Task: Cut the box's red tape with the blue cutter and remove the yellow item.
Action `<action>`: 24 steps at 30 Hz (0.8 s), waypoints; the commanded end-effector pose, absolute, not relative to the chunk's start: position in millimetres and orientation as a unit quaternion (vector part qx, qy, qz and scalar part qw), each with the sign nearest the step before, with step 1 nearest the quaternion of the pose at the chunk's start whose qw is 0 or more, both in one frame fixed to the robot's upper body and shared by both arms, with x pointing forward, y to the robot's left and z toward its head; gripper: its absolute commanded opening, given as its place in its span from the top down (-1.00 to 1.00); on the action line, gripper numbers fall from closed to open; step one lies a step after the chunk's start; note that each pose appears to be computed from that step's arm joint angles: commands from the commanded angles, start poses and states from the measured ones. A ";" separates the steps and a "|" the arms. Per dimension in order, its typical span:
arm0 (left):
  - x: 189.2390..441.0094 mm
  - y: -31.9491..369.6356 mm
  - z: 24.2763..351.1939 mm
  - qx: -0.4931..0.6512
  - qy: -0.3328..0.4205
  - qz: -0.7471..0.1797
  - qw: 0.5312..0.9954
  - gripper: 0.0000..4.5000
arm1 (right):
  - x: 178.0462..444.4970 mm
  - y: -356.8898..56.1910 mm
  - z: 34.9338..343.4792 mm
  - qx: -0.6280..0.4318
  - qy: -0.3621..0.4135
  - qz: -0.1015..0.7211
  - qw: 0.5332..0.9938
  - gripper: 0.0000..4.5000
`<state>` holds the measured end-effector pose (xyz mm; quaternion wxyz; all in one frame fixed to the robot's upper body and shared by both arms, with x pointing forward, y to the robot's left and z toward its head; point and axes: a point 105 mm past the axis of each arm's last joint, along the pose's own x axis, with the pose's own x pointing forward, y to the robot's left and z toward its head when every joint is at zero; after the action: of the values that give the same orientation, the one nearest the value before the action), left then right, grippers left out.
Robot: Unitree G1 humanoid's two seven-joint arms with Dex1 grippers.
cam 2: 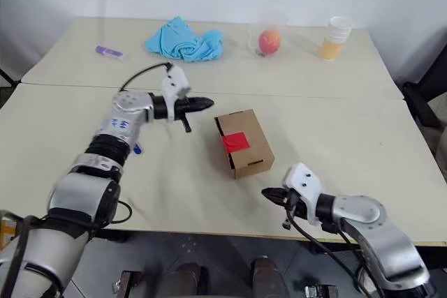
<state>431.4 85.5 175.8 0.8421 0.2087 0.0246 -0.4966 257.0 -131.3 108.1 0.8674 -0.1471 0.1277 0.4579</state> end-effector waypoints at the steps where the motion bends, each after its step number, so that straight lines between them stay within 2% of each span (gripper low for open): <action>1: 432.8 74.3 182.5 0.237 0.018 -0.507 0.829 0.97 | 274.7 -129.6 117.2 -0.166 0.104 0.416 0.888 1.00; 5: 424.3 64.0 188.0 0.202 0.001 -0.549 0.811 0.97 | 290.7 -130.0 128.3 -0.173 0.091 0.380 0.904 1.00; 8: 409.5 62.4 187.3 0.179 -0.005 -0.605 0.776 0.97 | 298.9 -138.8 134.5 -0.190 0.092 0.358 0.910 1.00; 14: 372.6 88.1 155.7 0.172 0.068 -0.698 0.692 0.97 | 320.4 -167.1 143.7 -0.229 0.094 0.320 0.914 1.00; 21: 334.4 113.6 133.3 0.165 0.121 -0.719 0.664 0.97 | 349.6 -187.6 159.2 -0.263 0.071 0.290 0.917 1.00; 24: 320.4 116.7 138.6 0.134 0.116 -0.718 0.673 0.97 | 365.6 -197.9 171.2 -0.278 0.041 0.261 0.924 1.00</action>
<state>329.0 121.7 124.2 0.6831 0.1479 0.1394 -0.7014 360.1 -192.7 155.2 0.9213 -0.2609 0.0773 0.2777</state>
